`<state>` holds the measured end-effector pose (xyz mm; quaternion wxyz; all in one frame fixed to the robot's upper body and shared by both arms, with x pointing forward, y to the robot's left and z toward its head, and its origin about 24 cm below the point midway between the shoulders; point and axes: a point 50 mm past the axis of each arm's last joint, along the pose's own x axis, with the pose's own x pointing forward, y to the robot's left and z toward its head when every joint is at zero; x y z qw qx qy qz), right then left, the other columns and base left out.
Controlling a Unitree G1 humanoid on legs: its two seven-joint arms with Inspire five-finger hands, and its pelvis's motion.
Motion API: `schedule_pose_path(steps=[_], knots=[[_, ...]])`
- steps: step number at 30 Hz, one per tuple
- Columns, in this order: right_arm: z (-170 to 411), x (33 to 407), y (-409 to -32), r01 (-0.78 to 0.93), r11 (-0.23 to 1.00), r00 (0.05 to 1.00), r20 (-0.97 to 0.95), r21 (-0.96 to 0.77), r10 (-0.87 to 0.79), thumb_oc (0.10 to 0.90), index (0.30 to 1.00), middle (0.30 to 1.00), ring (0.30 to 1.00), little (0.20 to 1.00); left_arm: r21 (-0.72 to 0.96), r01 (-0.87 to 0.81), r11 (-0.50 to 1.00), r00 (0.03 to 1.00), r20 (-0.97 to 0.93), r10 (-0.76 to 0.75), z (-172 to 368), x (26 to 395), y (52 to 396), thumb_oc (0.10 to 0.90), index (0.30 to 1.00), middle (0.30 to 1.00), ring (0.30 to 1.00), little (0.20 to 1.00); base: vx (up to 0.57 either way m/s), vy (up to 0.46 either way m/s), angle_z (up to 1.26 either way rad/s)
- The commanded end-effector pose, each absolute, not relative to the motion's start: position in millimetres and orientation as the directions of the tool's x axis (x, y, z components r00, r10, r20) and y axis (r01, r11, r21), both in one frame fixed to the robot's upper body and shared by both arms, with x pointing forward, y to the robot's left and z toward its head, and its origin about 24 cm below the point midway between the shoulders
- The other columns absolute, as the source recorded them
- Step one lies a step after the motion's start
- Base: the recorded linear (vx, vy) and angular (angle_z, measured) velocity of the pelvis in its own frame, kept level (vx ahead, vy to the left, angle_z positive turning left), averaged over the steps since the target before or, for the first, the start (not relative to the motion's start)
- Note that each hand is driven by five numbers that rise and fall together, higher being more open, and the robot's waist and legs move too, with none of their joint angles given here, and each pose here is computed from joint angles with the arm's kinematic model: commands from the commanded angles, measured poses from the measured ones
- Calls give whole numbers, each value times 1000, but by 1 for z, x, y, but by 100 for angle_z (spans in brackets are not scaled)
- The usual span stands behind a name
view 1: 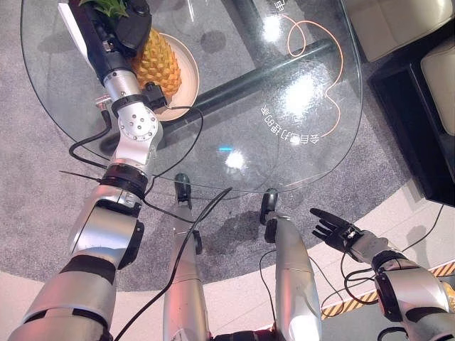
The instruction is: Pick up the fruit to the plate
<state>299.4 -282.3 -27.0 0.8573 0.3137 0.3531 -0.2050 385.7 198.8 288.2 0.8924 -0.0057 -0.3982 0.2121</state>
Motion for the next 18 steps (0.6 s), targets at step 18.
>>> schedule_pose_path(steps=[18], knots=[[-47,273,-294,607,734,590,-792,305,-159,800,900,900,900,900,-163,-210,964,412,879,239,373,365,175,100,300,300,300,200,0,0,0]])
